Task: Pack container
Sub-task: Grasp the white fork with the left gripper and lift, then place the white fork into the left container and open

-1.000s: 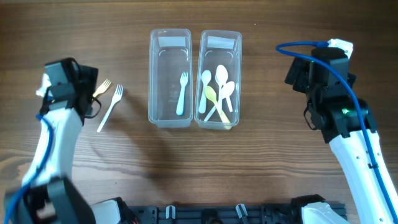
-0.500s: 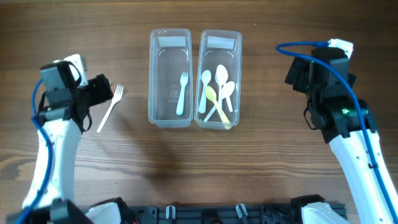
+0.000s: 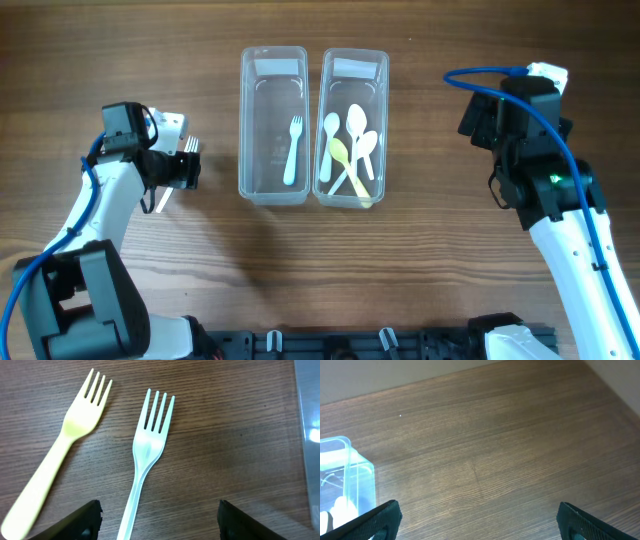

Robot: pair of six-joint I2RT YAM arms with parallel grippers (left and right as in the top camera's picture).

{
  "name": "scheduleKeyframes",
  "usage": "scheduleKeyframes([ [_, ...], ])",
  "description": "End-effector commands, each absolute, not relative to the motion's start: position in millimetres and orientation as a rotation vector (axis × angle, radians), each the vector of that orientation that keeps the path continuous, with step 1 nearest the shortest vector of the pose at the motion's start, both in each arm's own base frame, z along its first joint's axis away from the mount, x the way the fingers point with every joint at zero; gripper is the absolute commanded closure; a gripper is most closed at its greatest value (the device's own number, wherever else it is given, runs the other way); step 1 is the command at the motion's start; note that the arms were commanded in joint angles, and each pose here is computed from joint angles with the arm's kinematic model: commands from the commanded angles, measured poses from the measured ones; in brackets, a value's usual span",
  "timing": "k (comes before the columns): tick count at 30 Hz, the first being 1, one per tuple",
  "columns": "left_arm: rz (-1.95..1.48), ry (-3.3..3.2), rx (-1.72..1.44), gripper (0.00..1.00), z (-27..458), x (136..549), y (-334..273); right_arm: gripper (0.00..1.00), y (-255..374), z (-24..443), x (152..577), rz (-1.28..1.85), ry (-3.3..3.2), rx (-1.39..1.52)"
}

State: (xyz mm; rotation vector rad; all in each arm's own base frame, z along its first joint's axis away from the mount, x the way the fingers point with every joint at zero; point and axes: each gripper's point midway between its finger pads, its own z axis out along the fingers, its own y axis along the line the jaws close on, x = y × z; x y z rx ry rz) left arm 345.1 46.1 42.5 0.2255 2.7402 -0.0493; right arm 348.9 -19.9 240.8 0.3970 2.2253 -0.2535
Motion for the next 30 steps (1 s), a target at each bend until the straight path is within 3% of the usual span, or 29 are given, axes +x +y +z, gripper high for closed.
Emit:
scheduleKeyframes([
  [1,-0.017,2.734,0.322,0.27,35.6,347.9,47.4,0.00,-22.7,247.4,350.6,-0.267,2.206,0.407],
  [4,-0.020,2.749,0.356,0.25,26.7,347.5,47.3,0.00,-22.7,247.4,350.6,-0.267,2.206,0.407],
  [20,-0.022,2.852,0.460,0.32,-25.5,340.3,51.3,0.00,-22.7,247.4,350.6,-0.267,2.206,0.407],
  [21,-0.026,2.859,0.460,0.36,-28.1,339.3,51.1,0.00,-22.7,247.4,350.6,-0.267,2.206,0.407],
  [23,-0.029,2.862,0.461,0.59,-29.1,338.9,50.8,0.00,-22.7,247.4,350.6,-0.267,2.206,0.407],
  [27,-0.029,2.862,0.460,0.85,-29.0,338.9,50.9,0.00,-22.7,247.4,350.6,-0.267,2.206,0.407],
  [29,-0.029,2.862,0.460,0.96,-29.0,338.9,50.5,0.00,-22.7,247.4,350.6,-0.267,2.206,0.407],
  [30,-0.030,2.861,0.461,0.96,-29.0,339.0,50.1,0.00,-22.7,247.4,350.6,-0.267,2.206,0.407],
])
